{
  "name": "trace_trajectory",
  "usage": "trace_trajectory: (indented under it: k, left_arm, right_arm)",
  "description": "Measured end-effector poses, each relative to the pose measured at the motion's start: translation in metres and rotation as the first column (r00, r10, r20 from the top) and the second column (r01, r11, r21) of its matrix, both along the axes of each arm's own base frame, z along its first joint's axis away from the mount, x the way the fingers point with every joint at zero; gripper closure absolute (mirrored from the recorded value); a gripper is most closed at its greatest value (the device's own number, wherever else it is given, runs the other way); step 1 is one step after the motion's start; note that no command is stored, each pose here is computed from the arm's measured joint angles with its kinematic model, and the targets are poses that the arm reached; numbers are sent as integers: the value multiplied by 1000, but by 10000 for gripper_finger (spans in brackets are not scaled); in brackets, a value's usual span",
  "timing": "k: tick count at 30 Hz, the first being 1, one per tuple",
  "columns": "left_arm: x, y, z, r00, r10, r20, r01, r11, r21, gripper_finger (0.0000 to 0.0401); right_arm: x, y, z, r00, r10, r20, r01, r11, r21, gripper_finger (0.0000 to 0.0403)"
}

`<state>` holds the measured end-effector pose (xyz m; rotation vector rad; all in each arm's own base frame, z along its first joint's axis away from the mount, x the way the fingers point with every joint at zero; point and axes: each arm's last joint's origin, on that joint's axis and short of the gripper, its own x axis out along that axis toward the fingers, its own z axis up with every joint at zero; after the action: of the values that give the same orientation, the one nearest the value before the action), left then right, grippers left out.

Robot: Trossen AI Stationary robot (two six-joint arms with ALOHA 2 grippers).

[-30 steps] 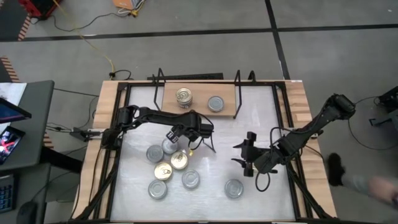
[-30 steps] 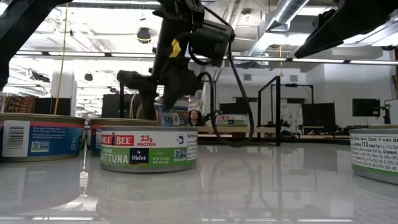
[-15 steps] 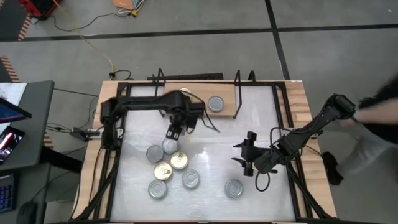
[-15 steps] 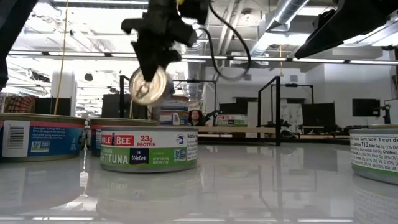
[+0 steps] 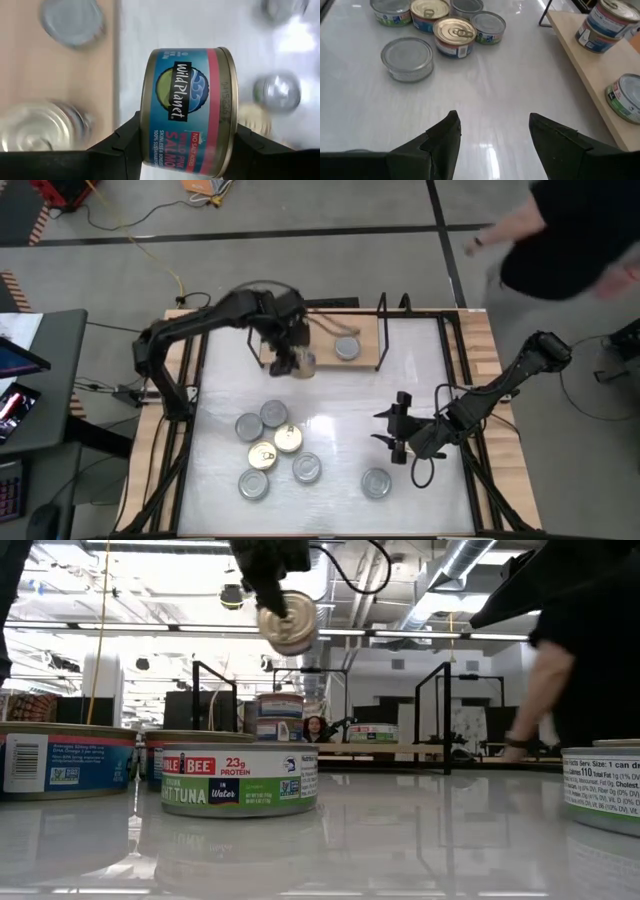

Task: Stack canned seafood by type on shelf
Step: Stack the blue-pink tuna can on top of the other blue-pink tuna can on the shelf

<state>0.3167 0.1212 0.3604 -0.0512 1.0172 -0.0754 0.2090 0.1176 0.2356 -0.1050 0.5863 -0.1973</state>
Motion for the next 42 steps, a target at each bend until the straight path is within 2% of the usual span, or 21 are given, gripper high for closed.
trace_trajectory:
  k: [3, 8, 12, 15, 18, 24, 42]
  left_arm:
    - [-5, 27, -1, 995, 62, 76, -59, 997, -49, 219]
    - [-22, 67, -12, 976, 196, 98, -185, 976, -115, 219]
    - [-37, 93, -16, 944, 304, 131, -273, 938, -213, 218]
    - [-43, 106, -24, 905, 400, 144, -350, 894, -280, 218]
    - [-48, 113, -33, 883, 458, 103, -407, 855, -321, 218]
    - [-52, 115, -52, 859, 510, 39, -466, 812, -353, 218]
    - [-50, 114, -53, 852, 522, 39, -478, 806, -350, 218]
  right_arm:
    - [0, 0, 1, 1000, 3, 5, -3, 1000, 1, 138]
    - [0, 0, 0, 1000, 11, -1, -11, 1000, -14, 138]
    - [0, 0, 0, 1000, 21, -5, -21, 999, -28, 138]
    - [0, 0, 0, 1000, 20, -5, -20, 999, -29, 138]
    - [0, 0, 0, 1000, 20, -5, -20, 999, -30, 138]
    - [0, 0, 0, 1000, 21, -5, -21, 999, -31, 138]
    - [1, 0, 1, 1000, 21, 1, -21, 999, -27, 138]
